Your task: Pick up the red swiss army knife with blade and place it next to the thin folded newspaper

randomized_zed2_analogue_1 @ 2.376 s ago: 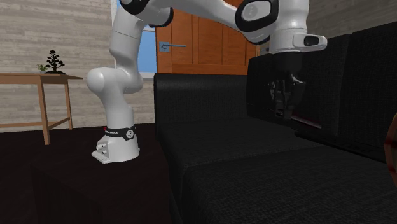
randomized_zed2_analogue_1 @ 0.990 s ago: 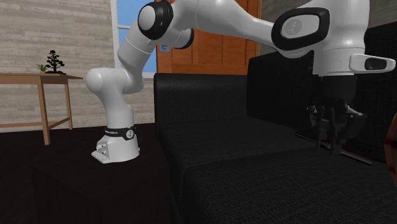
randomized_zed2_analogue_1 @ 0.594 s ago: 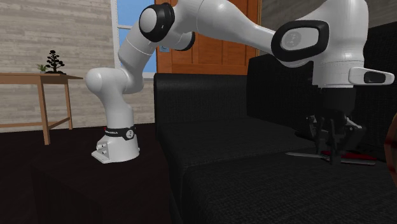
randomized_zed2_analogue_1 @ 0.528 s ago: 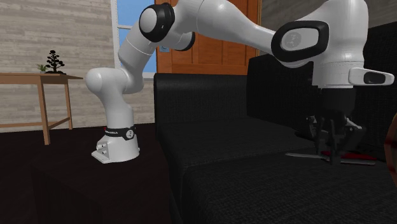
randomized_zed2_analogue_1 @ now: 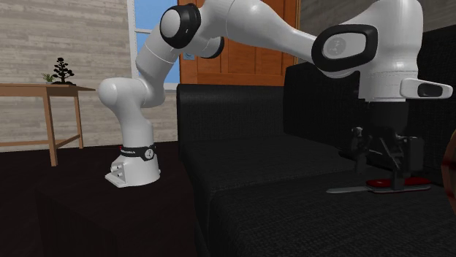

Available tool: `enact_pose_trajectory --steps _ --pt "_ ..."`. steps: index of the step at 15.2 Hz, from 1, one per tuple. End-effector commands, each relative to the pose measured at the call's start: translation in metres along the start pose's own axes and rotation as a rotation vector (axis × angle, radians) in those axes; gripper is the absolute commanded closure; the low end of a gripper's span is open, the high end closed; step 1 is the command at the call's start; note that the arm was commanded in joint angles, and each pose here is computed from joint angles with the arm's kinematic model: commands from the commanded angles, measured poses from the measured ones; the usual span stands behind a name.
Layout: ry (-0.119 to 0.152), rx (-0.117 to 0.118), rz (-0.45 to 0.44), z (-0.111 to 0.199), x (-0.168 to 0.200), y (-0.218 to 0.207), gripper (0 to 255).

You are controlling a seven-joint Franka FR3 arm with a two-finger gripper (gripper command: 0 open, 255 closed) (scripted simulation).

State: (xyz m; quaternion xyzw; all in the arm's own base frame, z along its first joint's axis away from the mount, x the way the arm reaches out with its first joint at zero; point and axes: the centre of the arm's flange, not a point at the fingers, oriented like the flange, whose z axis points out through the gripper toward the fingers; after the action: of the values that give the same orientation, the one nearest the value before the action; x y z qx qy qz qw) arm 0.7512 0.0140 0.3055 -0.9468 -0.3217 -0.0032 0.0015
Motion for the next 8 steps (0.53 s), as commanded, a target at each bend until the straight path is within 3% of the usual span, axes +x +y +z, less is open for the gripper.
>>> enact_pose_trajectory --steps 1,2,6,8 --pt "0.0 0.0 0.0 0.0 0.0 0.0 0" --pt "0.0 0.0 0.0 0.0 0.0 0.0 0" --pt "0.0 0.0 0.0 -0.05 0.0 0.0 0" --pt "0.0 0.0 0.0 -0.05 0.0 0.0 0"
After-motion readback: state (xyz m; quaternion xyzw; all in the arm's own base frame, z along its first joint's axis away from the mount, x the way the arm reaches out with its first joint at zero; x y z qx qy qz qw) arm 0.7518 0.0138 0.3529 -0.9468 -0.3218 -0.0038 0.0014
